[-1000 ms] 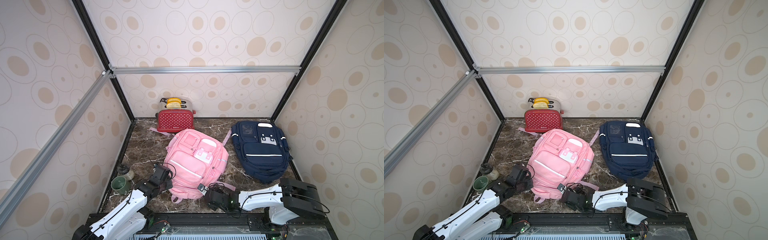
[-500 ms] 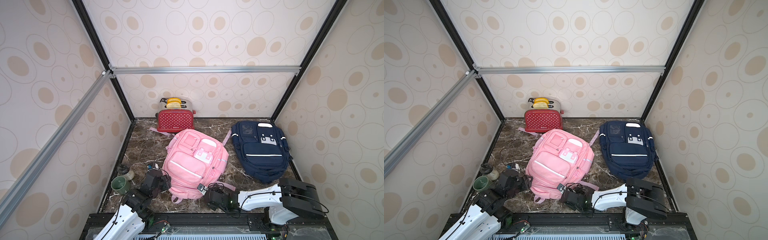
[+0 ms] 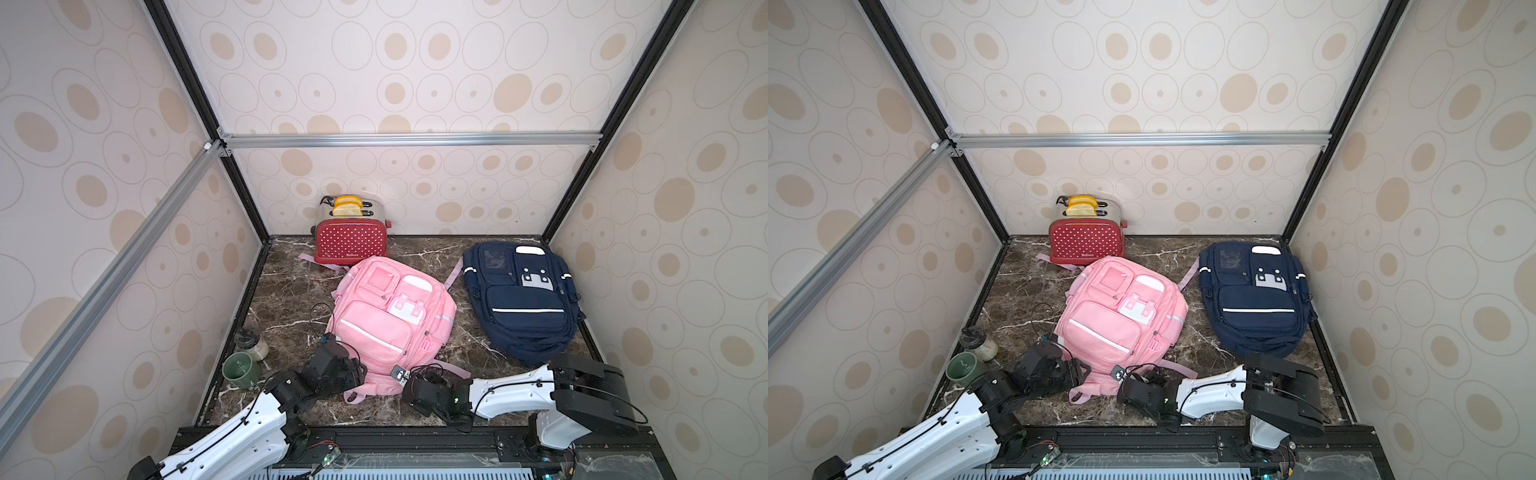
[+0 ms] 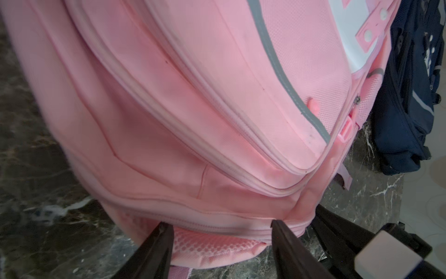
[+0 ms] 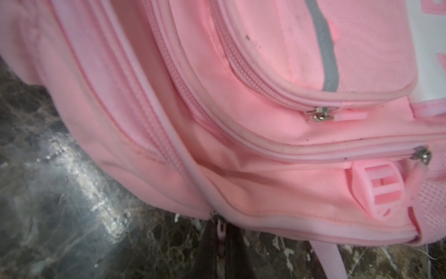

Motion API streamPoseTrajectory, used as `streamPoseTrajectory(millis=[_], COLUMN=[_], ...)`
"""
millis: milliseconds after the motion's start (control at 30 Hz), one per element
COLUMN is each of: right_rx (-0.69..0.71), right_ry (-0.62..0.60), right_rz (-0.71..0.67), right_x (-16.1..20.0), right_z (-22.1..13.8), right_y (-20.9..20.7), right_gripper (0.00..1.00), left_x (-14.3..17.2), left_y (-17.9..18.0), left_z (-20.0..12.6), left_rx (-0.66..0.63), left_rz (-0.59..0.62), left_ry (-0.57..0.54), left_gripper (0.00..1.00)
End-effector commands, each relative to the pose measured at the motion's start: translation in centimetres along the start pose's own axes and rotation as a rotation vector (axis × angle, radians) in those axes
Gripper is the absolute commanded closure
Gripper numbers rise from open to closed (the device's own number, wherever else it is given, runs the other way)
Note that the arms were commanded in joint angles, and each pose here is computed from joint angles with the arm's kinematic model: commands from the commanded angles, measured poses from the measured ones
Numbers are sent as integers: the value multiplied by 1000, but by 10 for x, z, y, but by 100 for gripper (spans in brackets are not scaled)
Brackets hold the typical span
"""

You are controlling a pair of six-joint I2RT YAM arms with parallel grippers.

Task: Zip up the backpack
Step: Zip the zipper on the backpack.

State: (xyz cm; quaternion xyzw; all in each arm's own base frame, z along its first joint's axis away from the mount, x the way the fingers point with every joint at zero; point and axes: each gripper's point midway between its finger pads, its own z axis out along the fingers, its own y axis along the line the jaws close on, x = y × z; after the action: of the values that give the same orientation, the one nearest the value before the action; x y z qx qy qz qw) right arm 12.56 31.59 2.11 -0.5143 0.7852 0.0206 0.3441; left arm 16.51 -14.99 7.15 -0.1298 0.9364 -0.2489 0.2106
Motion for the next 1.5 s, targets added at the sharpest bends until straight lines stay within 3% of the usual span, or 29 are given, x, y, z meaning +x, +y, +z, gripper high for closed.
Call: streamPoseTrajectory(millis=[0, 167, 333, 567, 633, 967, 1200, 1467], right_rx=[30, 25, 31, 10, -19, -36, 31, 97], right_ry=[89, 87, 84, 39, 23, 38, 84, 132], right_rz=[-46, -74, -111, -105, -100, -96, -75, 53], right_x=[24, 18, 6, -14, -16, -7, 27, 60], right_z=[8, 10, 14, 3, -2, -8, -14, -17], right_y=[-7, -5, -4, -5, -2, -2, -23, -65], right_gripper=[100, 100, 100, 100, 100, 100, 100, 100], left_x=[9, 9, 14, 19, 13, 1, -11, -11], left_y=[-12, -25, -44, -35, -32, -19, -9, -6], left_z=[6, 9, 11, 31, 30, 24, 14, 8], left_rx=[62, 102, 106, 35, 14, -54, -95, -102], left_rz=[-75, -92, -27, -10, 4, 38, 46, 53], left_ry=[39, 52, 71, 93, 63, -10, -80, -87], left_gripper=[32, 32, 30, 32, 37, 98, 100, 100])
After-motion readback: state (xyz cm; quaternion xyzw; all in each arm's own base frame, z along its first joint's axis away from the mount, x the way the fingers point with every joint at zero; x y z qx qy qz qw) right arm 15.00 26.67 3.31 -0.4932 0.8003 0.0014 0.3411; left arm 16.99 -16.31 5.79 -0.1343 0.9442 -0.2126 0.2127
